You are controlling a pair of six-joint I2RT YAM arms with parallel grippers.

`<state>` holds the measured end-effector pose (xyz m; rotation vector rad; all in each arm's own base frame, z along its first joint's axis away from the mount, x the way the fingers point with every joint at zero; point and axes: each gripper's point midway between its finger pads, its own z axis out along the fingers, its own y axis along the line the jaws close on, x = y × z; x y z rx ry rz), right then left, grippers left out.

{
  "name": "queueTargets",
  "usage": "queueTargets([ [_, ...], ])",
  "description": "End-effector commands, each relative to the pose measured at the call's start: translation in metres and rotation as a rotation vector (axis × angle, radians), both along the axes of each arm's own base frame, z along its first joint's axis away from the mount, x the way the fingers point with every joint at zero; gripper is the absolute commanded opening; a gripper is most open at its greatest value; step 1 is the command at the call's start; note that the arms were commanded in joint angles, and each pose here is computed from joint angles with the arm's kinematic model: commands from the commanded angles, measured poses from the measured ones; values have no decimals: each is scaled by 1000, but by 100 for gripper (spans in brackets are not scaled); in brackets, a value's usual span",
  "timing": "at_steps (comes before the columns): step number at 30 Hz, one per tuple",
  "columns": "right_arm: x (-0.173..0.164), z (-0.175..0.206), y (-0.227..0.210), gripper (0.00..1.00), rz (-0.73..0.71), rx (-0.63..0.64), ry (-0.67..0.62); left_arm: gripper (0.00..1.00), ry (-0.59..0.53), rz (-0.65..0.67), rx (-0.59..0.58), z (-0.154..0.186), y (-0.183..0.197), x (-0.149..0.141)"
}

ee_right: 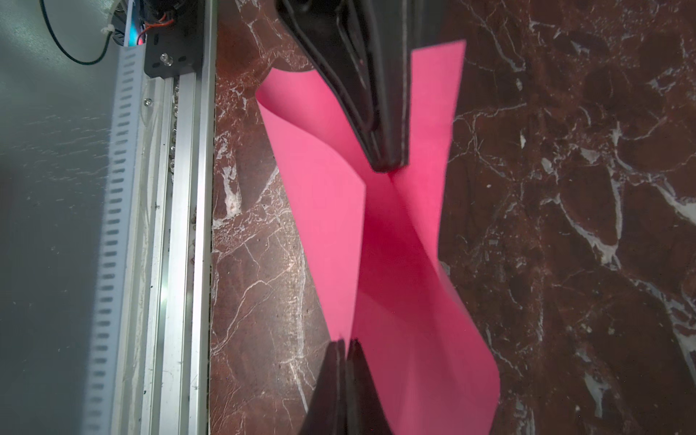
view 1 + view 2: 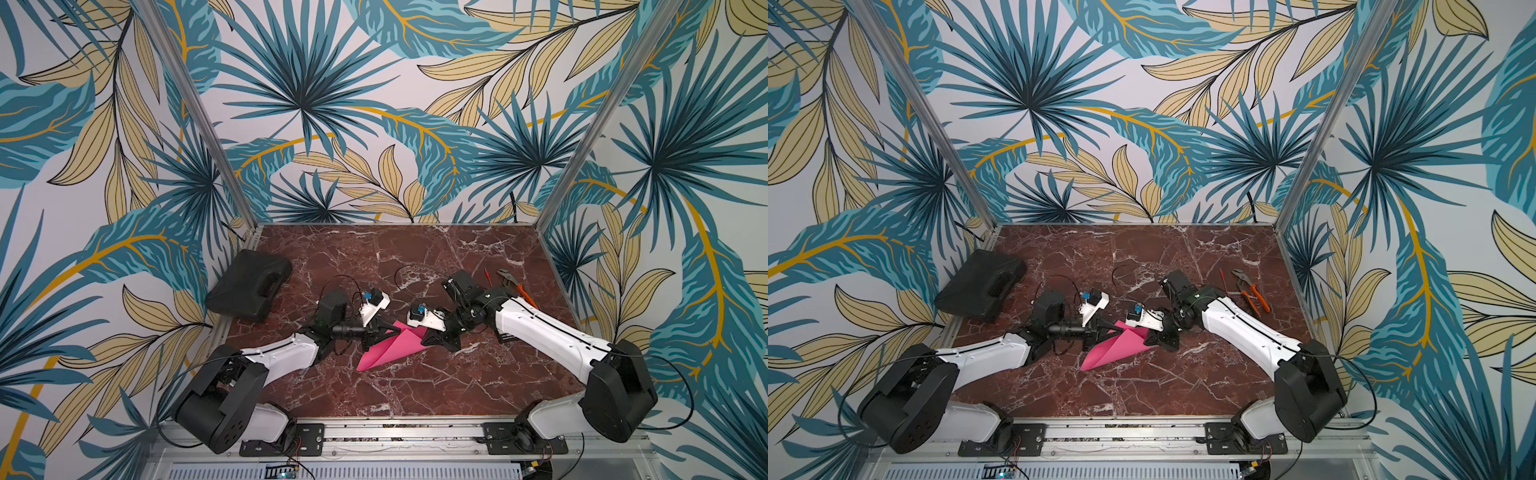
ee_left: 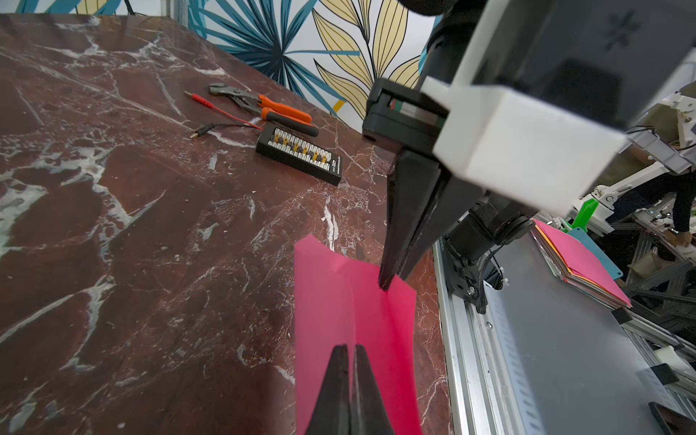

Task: Fold the square paper diagonally
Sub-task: Fold the paper at the center of the board.

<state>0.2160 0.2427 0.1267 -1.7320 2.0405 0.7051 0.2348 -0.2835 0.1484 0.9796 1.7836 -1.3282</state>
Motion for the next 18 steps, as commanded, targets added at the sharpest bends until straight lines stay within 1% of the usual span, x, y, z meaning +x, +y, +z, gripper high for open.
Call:
queueTargets([
  [1,-5,-15,-10,0,-11,-70,64,0,-19,-3,-57,3,-3,5],
  [7,-1,-28,-19,0,-27,-136,92,0,-5,14,-100,-11,-7,12],
  [14,8,-40,-23,0,-52,-186,112,0,53,26,-135,-25,-11,19],
  [18,14,-44,-22,0,-63,-201,116,3,70,28,-144,-29,-12,21],
])
